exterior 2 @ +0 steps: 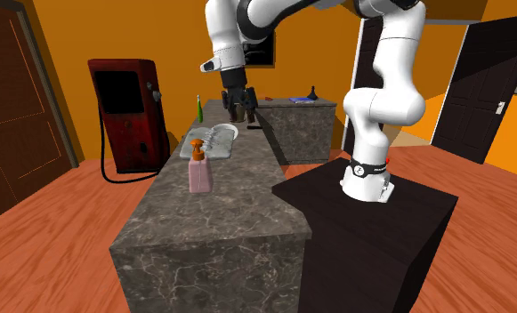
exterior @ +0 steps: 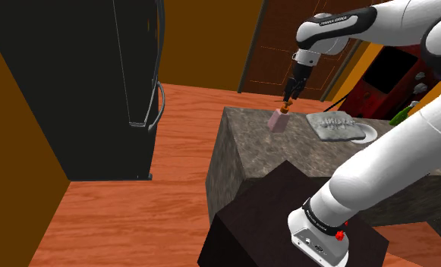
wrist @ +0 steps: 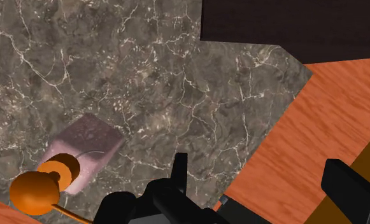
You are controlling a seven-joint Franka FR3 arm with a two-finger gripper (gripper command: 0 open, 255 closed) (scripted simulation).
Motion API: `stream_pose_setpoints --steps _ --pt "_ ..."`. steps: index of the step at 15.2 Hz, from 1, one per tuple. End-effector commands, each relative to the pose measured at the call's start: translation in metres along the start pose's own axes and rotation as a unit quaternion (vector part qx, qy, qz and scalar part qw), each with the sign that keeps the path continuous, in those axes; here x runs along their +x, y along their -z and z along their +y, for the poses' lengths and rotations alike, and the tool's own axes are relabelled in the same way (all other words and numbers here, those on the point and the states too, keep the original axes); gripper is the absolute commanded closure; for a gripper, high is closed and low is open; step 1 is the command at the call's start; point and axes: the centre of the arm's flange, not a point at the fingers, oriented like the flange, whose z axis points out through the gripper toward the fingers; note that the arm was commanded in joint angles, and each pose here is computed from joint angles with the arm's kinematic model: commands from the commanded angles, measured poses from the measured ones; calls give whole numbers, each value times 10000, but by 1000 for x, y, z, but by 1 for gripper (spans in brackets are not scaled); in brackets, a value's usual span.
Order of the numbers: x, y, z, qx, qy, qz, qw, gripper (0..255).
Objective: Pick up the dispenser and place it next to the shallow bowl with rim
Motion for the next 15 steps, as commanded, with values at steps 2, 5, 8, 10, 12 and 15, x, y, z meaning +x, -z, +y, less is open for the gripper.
stream_pose_setpoints --steps 2,5,8,10,12,15 --pt "12 -10 39 23 -20 30 10000 0" --pt "26 -18 76 53 -46 59 10000 0" --pt "38 -26 113 83 -71 89 9999 0" --pt "47 -32 138 103 -88 109 9998 0" --pt "56 -37 163 123 -105 129 9998 0" --pt "68 -46 200 153 -130 159 9997 0"
